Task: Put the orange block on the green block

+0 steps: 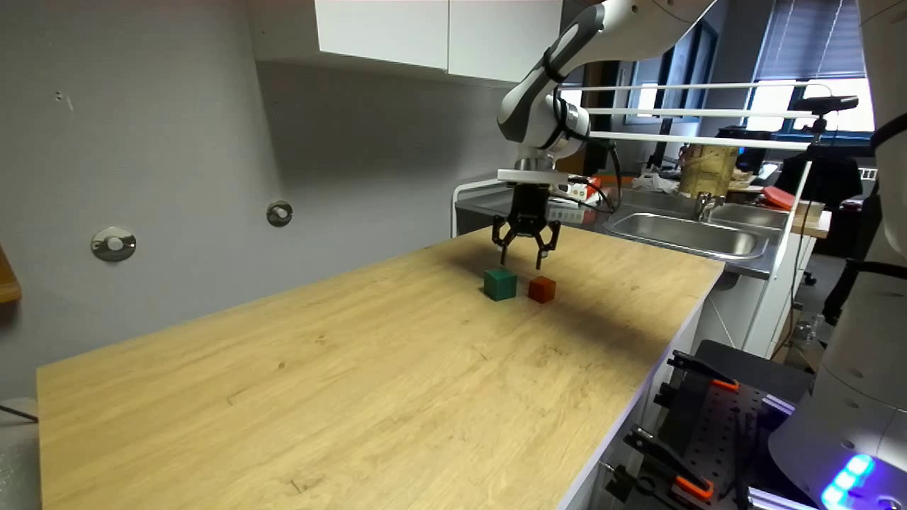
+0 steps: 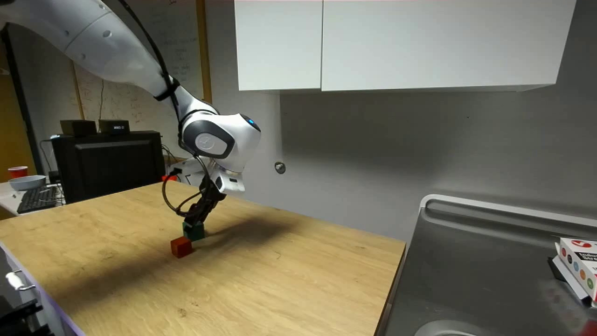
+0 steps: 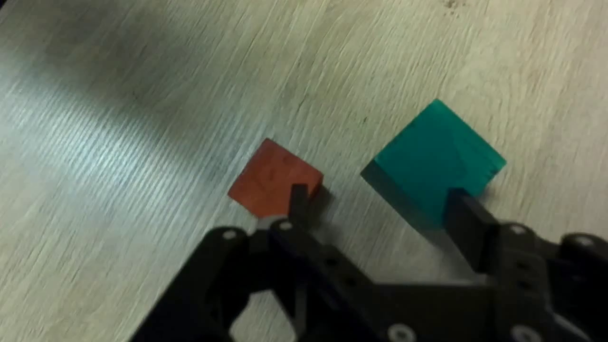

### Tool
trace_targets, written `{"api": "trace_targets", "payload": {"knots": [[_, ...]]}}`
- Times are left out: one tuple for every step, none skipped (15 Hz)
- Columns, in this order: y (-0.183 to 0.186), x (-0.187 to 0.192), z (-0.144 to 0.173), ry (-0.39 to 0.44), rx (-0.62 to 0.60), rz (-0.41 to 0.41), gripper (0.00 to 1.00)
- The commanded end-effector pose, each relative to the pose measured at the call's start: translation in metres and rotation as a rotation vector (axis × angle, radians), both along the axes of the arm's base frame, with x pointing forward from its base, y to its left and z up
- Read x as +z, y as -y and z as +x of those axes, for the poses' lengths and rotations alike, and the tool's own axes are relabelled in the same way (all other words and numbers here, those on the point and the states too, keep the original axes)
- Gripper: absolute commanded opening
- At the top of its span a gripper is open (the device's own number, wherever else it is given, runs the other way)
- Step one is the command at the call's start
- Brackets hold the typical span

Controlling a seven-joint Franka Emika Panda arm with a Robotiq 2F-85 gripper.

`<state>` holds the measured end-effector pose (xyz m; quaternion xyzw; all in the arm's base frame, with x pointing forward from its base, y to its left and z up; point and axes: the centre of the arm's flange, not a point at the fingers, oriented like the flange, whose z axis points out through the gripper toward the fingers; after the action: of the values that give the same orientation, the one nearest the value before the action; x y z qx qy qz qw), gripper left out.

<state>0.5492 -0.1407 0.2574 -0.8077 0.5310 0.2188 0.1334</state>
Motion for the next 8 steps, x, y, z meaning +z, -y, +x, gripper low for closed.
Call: {"api": "trace_targets", "payload": {"knots": [[-0.009, 0.019, -0.028, 0.007, -0.019, -0.065, 1.00], [-0.007, 0.026, -0.037, 0.013, 0.036, -0.080, 1.00], [-0.003, 0.034, -0.048, 0.008, 0.105, -0.111, 1.00], [0.003, 0.042, -0.062, 0.006, 0.146, -0.161, 1.00], [0.009, 0.048, -0.071, 0.009, 0.165, -0.201, 1.00], [0.014, 0.054, -0.081, 0.017, 0.161, -0.237, 1.00], [0.016, 0.058, -0.087, 0.029, 0.158, -0.257, 1.00], [0.013, 0.060, -0.092, 0.038, 0.151, -0.264, 1.00]]}}
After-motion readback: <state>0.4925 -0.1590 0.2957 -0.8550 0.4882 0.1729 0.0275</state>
